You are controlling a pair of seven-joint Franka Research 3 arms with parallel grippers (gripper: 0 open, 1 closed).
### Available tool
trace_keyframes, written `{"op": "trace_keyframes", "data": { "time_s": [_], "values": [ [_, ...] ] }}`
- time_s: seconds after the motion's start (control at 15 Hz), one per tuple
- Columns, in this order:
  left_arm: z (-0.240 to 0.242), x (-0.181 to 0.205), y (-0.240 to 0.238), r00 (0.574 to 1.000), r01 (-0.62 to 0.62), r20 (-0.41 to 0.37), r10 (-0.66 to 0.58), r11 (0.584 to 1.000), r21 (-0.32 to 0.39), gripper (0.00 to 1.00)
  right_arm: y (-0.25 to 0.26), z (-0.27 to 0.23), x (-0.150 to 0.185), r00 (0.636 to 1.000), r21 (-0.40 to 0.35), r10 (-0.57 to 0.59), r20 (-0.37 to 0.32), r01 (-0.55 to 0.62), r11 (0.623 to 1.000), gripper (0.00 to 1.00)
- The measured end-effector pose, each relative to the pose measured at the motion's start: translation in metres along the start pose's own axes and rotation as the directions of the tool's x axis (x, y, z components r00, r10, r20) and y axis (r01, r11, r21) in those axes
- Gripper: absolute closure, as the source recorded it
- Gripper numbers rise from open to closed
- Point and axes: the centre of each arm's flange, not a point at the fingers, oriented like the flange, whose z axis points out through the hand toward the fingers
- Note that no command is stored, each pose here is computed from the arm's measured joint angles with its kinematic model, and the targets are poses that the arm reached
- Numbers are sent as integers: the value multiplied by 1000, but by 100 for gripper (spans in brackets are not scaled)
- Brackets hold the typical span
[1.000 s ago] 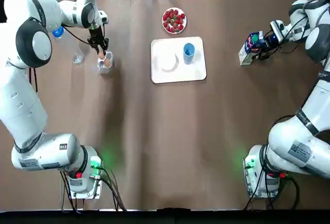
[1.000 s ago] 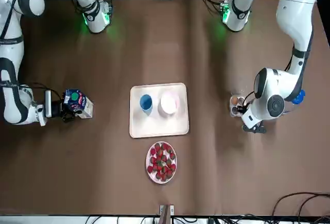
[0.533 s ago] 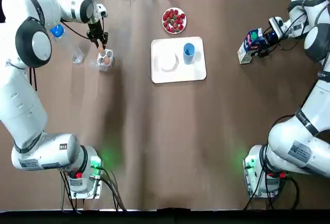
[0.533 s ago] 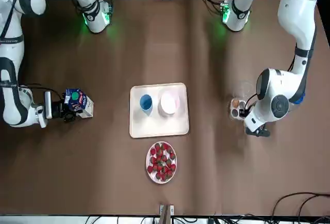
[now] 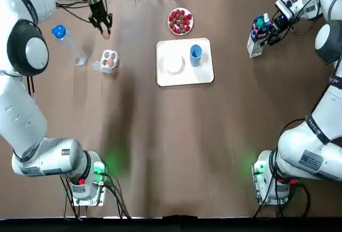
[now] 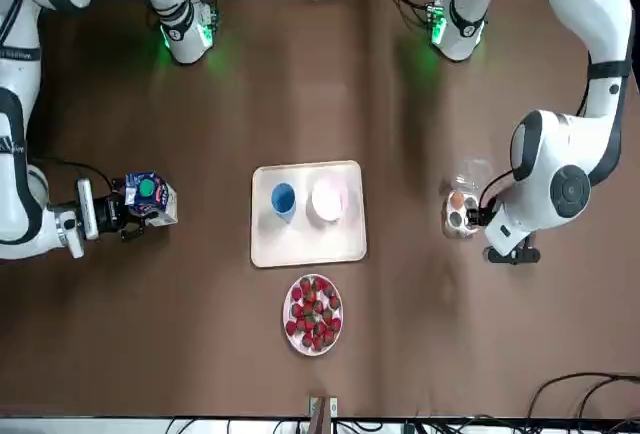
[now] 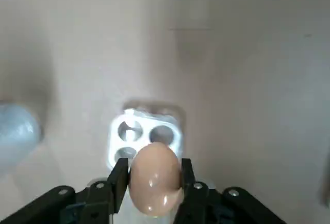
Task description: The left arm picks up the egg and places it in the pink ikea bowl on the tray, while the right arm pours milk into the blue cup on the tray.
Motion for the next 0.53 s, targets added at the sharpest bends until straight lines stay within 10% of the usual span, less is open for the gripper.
{"op": "trace_keyframes", "data": {
  "time_s": [0.53],
  "values": [
    [-13, -37, 135, 966, 256, 67, -250, 962, -97, 54, 16, 24, 130, 972, 37, 59, 229, -69, 997, 44]
  ]
}}
